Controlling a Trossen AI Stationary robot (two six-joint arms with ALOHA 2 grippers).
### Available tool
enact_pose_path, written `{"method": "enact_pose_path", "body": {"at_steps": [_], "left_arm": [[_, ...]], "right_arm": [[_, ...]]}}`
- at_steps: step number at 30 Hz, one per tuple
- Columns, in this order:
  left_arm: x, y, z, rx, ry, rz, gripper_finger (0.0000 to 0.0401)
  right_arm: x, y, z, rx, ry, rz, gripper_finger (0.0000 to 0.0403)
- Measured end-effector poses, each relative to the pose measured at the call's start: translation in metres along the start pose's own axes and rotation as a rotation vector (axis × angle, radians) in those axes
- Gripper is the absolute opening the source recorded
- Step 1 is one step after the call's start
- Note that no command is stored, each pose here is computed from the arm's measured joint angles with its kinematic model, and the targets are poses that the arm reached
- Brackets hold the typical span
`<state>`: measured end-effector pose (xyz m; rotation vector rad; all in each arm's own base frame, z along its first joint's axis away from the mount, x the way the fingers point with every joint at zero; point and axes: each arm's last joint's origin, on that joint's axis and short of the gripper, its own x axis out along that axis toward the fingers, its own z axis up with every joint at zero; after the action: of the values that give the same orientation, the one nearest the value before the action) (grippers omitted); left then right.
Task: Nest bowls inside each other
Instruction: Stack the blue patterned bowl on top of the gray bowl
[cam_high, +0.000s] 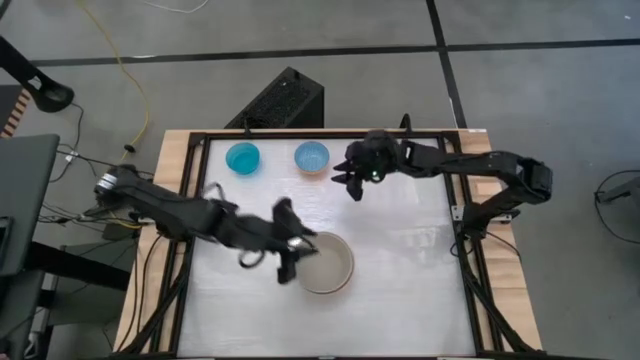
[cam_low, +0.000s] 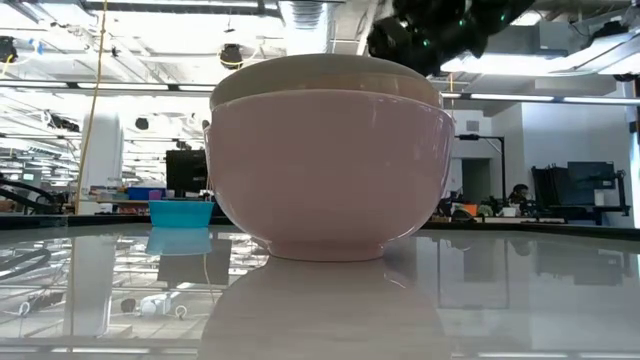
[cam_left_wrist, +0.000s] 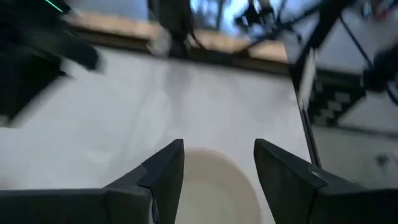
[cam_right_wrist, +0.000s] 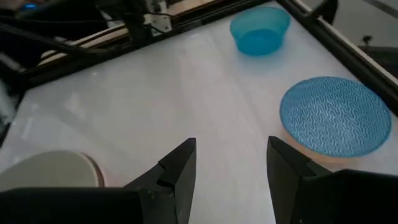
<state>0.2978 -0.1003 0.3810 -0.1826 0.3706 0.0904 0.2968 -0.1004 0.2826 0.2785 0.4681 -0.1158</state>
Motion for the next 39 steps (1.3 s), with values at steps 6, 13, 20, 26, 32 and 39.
{"method": "enact_pose_path", "body": {"at_steps": [6,13,20,26,32,39], "left_arm": [[-0.056,0.038,0.027,-0.011,-0.118,0.147,0.0183],[-0.089,0.080,0.025,-0.072,-0.033,0.286,0.0183],[-0.097,0.093,0.023,-0.118,-0.003,0.331,0.0183],[-0.098,0.094,0.021,-0.153,0.016,0.341,0.0183],[-0.098,0.094,0.020,-0.172,0.016,0.344,0.0183],[-0.098,0.095,0.020,-0.172,0.007,0.369,0.0183]], "right_arm": [[0.024,-0.026,-0.012,-0.011,0.048,0.133,0.0162],[0.069,-0.046,-0.022,-0.046,0.103,0.186,0.0162],[0.104,-0.070,-0.003,-0.134,0.085,0.168,0.0162],[0.126,-0.096,0.004,-0.145,0.201,0.146,0.0162],[0.143,-0.107,0.006,-0.190,0.363,0.122,0.0162],[0.159,-0.117,-0.004,-0.173,0.520,0.060,0.0122]]}}
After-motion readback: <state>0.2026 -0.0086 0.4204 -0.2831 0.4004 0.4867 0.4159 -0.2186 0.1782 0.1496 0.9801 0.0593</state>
